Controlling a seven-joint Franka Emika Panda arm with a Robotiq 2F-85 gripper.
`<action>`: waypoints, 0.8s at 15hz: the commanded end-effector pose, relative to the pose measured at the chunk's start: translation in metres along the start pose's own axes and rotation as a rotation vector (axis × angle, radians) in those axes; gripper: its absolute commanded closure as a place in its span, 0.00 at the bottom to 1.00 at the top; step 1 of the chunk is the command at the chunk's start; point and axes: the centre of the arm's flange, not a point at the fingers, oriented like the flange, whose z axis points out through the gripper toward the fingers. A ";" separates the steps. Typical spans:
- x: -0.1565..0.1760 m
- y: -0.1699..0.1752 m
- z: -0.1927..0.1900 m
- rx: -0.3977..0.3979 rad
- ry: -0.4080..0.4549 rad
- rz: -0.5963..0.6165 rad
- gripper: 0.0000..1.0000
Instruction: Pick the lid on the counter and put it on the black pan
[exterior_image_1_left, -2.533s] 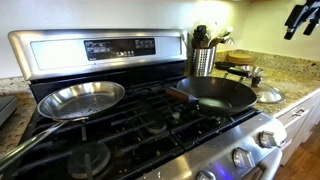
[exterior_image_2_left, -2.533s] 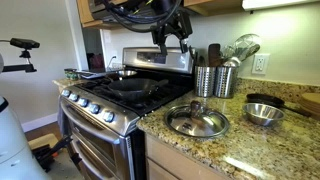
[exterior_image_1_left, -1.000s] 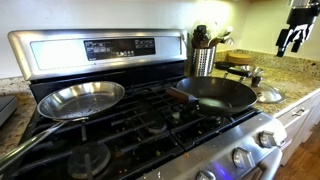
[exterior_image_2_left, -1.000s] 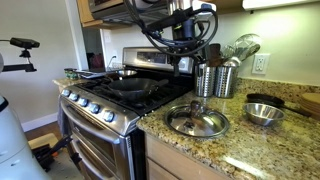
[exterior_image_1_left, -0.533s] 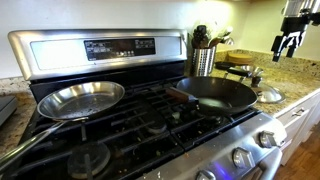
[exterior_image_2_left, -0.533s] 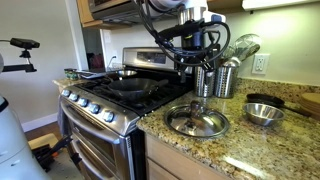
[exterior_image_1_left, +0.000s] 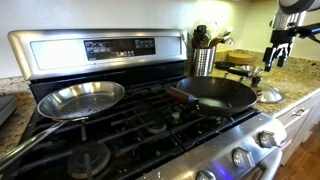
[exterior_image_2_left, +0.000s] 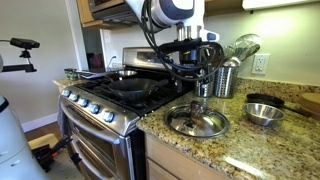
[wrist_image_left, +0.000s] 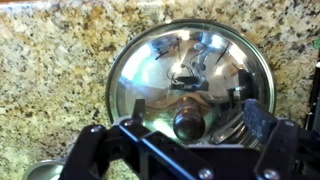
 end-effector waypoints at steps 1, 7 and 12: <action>0.024 -0.003 0.021 0.008 0.038 -0.028 0.00; 0.046 -0.006 0.046 0.022 0.031 -0.028 0.00; 0.049 -0.004 0.060 0.022 0.007 -0.023 0.00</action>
